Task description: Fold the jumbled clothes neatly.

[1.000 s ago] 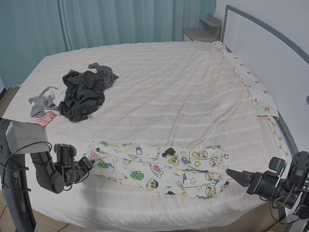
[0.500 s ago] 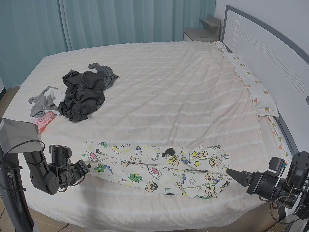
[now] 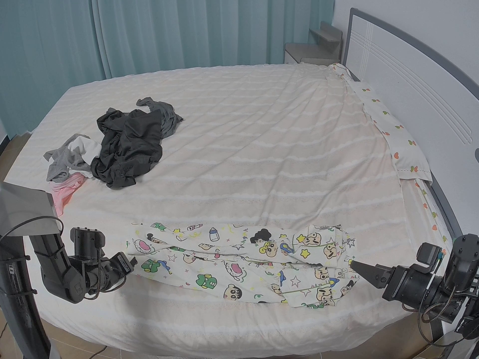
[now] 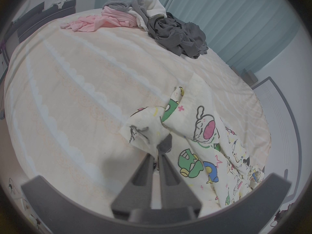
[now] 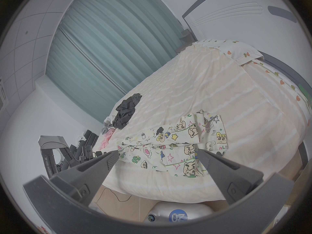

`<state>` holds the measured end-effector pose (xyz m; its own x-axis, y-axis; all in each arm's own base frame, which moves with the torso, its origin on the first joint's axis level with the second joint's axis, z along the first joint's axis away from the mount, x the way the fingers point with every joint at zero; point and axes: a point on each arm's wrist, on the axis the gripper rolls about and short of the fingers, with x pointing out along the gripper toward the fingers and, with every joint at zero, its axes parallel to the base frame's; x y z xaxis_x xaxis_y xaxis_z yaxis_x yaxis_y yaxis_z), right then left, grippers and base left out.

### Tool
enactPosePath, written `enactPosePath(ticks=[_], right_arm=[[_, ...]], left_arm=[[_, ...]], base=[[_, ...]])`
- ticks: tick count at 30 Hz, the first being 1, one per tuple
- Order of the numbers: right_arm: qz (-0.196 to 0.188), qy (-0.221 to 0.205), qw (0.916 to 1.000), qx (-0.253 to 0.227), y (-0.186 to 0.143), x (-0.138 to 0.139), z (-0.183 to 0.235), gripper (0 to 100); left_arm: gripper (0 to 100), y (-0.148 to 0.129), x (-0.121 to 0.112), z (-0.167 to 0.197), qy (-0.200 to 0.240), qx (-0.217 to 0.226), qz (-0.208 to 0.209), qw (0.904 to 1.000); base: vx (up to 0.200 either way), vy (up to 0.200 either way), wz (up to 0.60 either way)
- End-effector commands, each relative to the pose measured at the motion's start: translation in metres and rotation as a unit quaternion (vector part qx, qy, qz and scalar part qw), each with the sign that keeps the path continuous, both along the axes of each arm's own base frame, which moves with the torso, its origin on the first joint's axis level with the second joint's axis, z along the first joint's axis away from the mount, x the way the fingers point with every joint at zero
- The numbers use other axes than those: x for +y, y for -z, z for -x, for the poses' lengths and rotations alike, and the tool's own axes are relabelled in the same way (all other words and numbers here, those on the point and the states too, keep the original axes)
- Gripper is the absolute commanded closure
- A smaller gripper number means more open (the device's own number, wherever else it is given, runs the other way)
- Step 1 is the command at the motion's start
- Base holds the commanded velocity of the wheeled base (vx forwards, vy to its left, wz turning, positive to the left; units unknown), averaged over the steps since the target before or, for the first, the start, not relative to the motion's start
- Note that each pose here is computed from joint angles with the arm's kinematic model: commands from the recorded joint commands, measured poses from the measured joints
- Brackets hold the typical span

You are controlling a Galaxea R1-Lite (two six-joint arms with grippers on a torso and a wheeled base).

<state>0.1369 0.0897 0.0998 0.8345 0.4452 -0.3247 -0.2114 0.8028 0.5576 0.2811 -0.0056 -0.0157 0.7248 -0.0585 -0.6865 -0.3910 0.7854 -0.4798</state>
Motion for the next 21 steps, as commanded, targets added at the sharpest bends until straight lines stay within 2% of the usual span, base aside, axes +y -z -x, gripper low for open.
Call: enactPosePath(ticks=[1,4,7,10,12,16,21], right_arm=[[0.006,0.000,0.9999,0.008,0.004,-0.002,0.003,0],[0.005,-0.001,0.9999,0.009,0.004,-0.002,0.003,0],[0.005,0.000,0.9999,0.009,0.004,-0.002,0.003,0],[0.006,-0.001,0.9999,0.009,0.004,-0.002,0.003,0],[0.005,0.000,0.9999,0.009,0.004,-0.002,0.003,0],[0.012,-0.001,0.9997,0.019,0.008,0.000,0.001,0],[0.022,0.001,0.9992,0.035,0.014,0.001,-0.002,0]], left_arm=[[0,-0.001,0.000,0.000,-0.001,-0.004,0.001,1.0000],[0,-0.004,0.003,-0.001,-0.006,-0.010,0.002,0.9999],[0,-0.019,0.016,-0.002,-0.025,-0.038,0.002,0.9990],[0,-0.033,0.023,-0.002,-0.016,-0.063,0.005,0.9979],[0,-0.051,0.033,0.002,0.027,-0.096,-0.011,0.9949],[0,-0.060,0.042,-0.009,0.084,-0.125,-0.082,0.9852],[0,-0.053,0.032,-0.039,0.151,-0.104,-0.123,0.9753]], base=[[0.000,0.000,0.00],[0.000,0.000,0.00],[0.000,0.000,0.00],[0.000,0.000,0.00],[0.000,0.000,0.00],[0.000,0.000,0.00],[0.000,0.000,0.00]])
